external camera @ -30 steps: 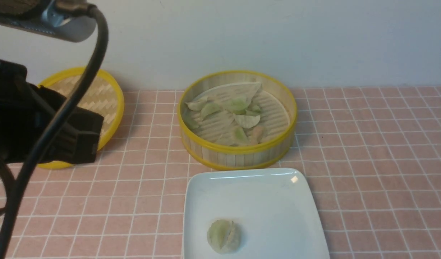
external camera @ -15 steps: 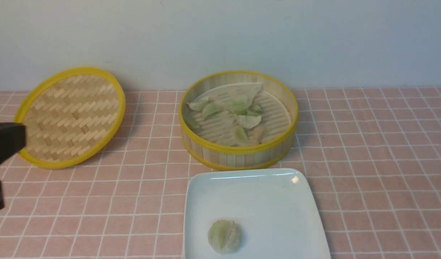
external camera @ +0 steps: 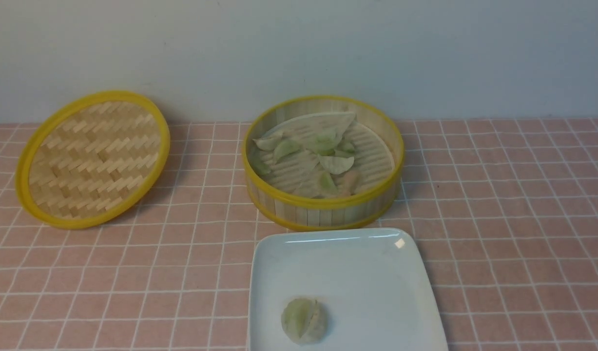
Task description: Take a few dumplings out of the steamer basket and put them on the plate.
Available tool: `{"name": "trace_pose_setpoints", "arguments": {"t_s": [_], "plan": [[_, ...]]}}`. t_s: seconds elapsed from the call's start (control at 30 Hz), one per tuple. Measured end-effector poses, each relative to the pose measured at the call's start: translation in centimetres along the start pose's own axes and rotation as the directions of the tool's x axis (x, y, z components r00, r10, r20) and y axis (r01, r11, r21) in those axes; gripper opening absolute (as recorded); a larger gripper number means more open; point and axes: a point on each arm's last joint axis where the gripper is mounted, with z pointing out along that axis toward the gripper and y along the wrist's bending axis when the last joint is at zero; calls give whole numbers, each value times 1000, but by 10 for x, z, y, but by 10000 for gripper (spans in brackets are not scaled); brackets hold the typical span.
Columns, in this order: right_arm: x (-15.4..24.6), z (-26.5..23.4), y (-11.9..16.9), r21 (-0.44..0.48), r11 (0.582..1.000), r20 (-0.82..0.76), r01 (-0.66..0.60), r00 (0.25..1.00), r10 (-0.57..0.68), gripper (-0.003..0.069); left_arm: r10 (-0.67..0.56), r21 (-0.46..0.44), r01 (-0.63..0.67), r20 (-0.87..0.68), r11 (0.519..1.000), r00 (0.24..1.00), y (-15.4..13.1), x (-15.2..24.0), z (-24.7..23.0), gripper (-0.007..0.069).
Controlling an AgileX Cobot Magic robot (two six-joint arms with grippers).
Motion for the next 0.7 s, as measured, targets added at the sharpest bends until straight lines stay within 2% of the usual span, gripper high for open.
{"name": "trace_pose_setpoints", "arguments": {"t_s": [0.23,0.4,0.53,0.57,0.6,0.7], "plan": [[0,0,0,0,1000,0,0,1000,0,-15,30,-12,-29,6,999,1000,2,2,2,-6],[0,0,0,0,1000,0,0,1000,0,-15,76,-45,-75,22,996,997,8,28,7,-6],[0,0,0,0,1000,0,0,1000,0,-15,121,-112,-116,40,987,992,19,73,9,-6],[0,0,0,0,1000,0,0,1000,0,-15,129,-167,-119,49,979,990,23,86,10,-6],[0,0,0,0,1000,-1,0,1000,0,-15,144,-164,-134,49,977,988,26,99,11,-6],[0,0,0,0,1000,-1,0,1000,0,-15,176,-240,-163,33,957,984,37,138,16,-6]]}}
